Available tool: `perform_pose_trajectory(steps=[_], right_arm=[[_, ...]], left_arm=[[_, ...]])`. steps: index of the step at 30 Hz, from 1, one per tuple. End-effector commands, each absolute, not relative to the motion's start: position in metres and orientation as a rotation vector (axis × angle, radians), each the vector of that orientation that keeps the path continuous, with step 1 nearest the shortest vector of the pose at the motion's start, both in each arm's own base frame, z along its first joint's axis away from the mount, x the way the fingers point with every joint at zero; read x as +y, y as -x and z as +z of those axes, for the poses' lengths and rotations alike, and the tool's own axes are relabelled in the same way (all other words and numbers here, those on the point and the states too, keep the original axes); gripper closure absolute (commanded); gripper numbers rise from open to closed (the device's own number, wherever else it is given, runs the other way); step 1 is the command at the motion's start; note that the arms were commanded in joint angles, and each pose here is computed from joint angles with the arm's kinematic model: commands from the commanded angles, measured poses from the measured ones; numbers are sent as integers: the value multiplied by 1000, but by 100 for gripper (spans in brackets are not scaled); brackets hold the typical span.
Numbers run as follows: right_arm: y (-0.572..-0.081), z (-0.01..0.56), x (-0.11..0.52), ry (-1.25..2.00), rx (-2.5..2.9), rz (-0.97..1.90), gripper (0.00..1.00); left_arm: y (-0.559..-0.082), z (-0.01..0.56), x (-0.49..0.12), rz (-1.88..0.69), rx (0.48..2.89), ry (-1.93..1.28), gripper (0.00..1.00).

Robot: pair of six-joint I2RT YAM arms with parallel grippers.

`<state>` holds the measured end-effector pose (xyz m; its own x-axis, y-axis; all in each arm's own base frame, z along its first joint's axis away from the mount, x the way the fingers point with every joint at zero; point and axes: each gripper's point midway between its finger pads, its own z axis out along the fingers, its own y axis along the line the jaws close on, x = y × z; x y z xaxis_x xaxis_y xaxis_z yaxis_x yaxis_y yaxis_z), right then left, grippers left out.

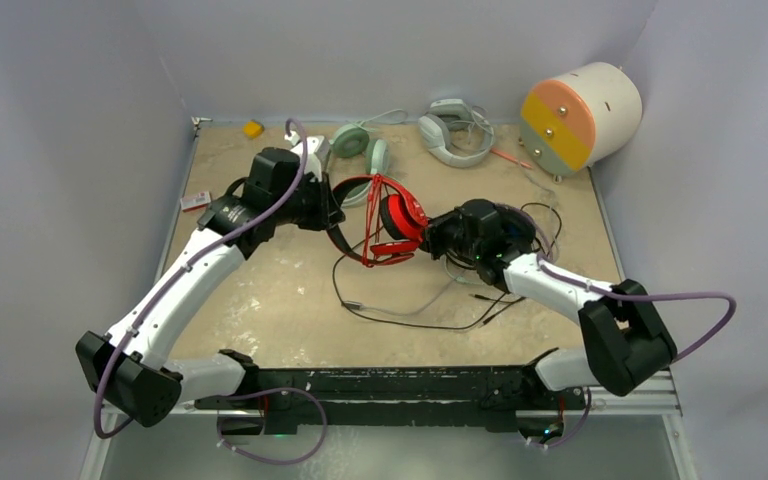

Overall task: Wrap the headphones
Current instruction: Wrap the headphones cable around the headphones, then place the headphones at the center of the board.

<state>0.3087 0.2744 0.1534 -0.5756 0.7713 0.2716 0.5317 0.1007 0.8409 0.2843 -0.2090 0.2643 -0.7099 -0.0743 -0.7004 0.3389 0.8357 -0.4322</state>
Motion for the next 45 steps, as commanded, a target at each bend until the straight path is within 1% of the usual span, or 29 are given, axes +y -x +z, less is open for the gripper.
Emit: perform_pose_trajectory(steps=[1, 4, 6, 10, 12, 15, 19, 20, 23, 27, 30, 34, 38, 42, 45], right_arm=[[-340, 183, 268, -851, 2090, 1415, 100], [-347, 199, 280, -555, 2069, 1408, 100], [-350, 208, 290, -385, 2030, 1436, 100], [-364, 216, 308, -213, 1972, 1487, 100], [-369, 220, 323, -113, 1956, 1544, 100], [-374, 227, 339, 6, 1894, 1633, 100], [-376, 212, 357, 38, 1868, 1635, 100], [-374, 196, 379, 53, 1903, 1604, 100], [-373, 183, 395, 21, 1898, 1576, 100], [-376, 165, 403, -45, 1883, 1533, 100], [-377, 148, 411, -45, 1911, 1491, 100], [-380, 133, 426, -44, 1934, 1508, 100], [-385, 123, 441, -48, 1941, 1483, 100], [-388, 113, 458, -79, 1954, 1443, 100], [-389, 103, 461, -143, 1952, 1384, 100]], left_arm=[[-256, 277, -210, -781, 2200, -363, 100], [-257, 253, -191, -644, 2246, -378, 100], [-252, 239, -185, -595, 2258, -459, 100], [-250, 220, -177, -526, 2181, -577, 100], [-246, 208, -174, -500, 2176, -648, 100], [-251, 196, -166, -418, 2200, -673, 100], [-269, 174, -140, -188, 2309, -627, 100], [-275, 162, -127, -74, 2371, -606, 100], [-275, 149, -120, -12, 2397, -663, 100], [-275, 133, -98, 152, 2396, -748, 100], [-282, 121, -79, 273, 2432, -746, 100], [-292, 105, -56, 346, 2501, -715, 100], [-298, 94, -32, 419, 2510, -781, 100], [-310, 76, -23, 435, 2548, -917, 100], [-325, 62, -18, 407, 2611, -936, 100]])
